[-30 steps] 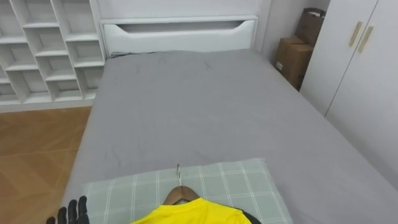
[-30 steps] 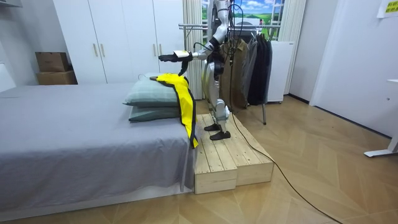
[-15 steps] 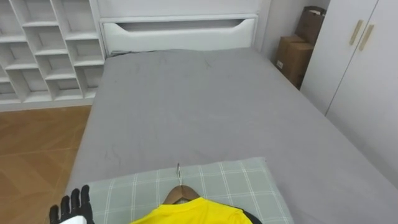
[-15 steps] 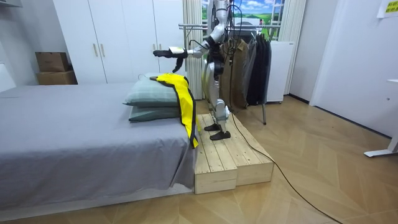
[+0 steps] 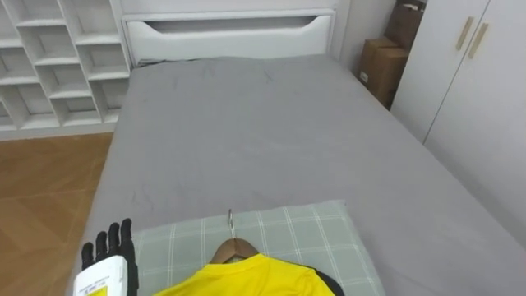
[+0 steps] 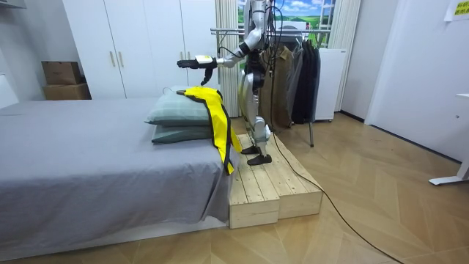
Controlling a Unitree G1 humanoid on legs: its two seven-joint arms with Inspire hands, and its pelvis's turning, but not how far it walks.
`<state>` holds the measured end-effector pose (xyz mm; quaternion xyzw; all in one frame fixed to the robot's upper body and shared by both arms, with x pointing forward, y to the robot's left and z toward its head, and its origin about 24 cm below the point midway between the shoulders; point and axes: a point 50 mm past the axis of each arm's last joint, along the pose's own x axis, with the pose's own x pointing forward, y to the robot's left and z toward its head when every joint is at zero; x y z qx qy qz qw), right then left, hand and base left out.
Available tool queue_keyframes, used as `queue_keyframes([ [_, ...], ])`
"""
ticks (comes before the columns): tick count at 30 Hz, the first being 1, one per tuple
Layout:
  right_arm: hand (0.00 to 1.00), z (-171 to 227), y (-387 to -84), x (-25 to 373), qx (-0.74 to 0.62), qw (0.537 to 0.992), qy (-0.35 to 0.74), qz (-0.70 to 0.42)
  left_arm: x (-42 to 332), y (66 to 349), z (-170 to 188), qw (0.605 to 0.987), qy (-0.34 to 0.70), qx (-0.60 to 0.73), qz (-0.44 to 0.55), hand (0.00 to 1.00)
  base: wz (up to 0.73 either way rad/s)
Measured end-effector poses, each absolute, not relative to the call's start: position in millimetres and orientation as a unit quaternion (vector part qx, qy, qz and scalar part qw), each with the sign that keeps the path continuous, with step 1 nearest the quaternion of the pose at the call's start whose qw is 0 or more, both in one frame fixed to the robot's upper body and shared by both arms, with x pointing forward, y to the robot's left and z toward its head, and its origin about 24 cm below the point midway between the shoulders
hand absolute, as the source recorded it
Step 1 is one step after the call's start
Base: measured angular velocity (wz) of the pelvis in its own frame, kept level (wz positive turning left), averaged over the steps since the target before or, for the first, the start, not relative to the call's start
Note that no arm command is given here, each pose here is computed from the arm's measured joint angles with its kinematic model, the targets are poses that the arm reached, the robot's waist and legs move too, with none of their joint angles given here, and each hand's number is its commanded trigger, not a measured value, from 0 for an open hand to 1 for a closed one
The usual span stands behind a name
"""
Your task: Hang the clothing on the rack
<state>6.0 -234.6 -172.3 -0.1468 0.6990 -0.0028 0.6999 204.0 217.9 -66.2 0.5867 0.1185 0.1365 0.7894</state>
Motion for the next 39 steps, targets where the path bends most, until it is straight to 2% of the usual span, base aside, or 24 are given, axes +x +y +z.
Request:
queue_keyframes([
  [6, 0.00, -172.3, -234.9, 4.4, -0.147, 0.697, 0.701, -0.003, 208.9, 215.8, -65.3, 0.791, 0.115, 0.586, 0.132, 0.00, -0.01],
  [24, 0.00, -172.8, -231.2, 14.5, -0.134, 0.707, 0.695, 0.009, 210.9, 202.1, -89.2, 0.785, 0.195, 0.587, 0.017, 0.00, -0.04],
  [29, 0.00, -172.3, -232.0, 25.7, -0.142, 0.715, 0.685, 0.005, 215.4, 201.9, -95.9, 0.774, 0.221, 0.593, -0.014, 0.00, 0.00],
  [39, 0.00, -172.2, -229.7, 36.1, -0.168, 0.718, 0.675, 0.020, 227.2, 200.1, -91.2, 0.772, 0.218, 0.597, -0.016, 0.00, 0.00],
])
